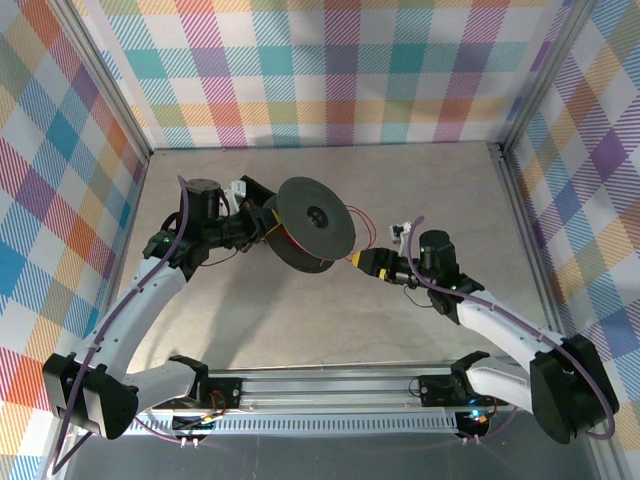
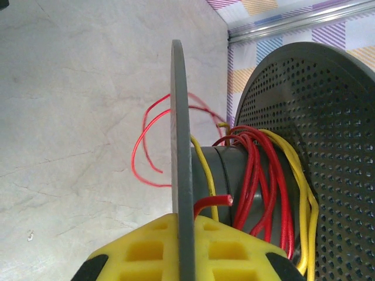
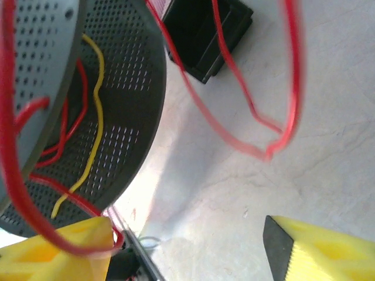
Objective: Wrap the cables
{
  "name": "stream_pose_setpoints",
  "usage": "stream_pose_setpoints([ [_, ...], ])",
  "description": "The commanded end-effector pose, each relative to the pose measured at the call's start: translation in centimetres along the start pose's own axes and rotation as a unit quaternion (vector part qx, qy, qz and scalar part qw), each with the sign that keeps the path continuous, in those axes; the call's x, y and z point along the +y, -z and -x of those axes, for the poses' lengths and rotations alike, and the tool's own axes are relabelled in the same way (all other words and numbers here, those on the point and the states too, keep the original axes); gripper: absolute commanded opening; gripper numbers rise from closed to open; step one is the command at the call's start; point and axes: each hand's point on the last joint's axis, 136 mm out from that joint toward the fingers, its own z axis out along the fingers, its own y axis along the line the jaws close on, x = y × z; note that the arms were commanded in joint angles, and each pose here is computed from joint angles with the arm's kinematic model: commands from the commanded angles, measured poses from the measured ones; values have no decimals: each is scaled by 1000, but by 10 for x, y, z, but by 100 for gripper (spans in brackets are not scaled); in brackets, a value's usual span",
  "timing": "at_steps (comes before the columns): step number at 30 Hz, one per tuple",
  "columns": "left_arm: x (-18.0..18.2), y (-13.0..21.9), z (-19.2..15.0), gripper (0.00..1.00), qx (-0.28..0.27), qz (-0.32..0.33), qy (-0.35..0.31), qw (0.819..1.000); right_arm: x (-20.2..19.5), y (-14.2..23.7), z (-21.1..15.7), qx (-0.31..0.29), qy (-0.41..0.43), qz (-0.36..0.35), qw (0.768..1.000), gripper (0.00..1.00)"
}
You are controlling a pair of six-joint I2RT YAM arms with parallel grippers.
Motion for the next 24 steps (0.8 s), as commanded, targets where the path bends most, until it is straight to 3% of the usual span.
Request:
stream_pose_setpoints([
  [1, -38, 14, 19, 0, -29, -54, -41, 997, 11, 8, -14, 21, 40, 34, 998, 77],
  [14, -37, 13, 20, 0, -27, -45, -56, 997, 68, 45, -9, -35, 124, 98, 987, 99],
  [18, -36, 13, 22, 0, -32, -41, -59, 997, 52, 47, -2, -40, 85, 36, 995, 98],
  [24, -36, 17, 24, 0, -41, -35, -65, 996, 36, 46, -1, -35, 13, 11, 999, 94],
])
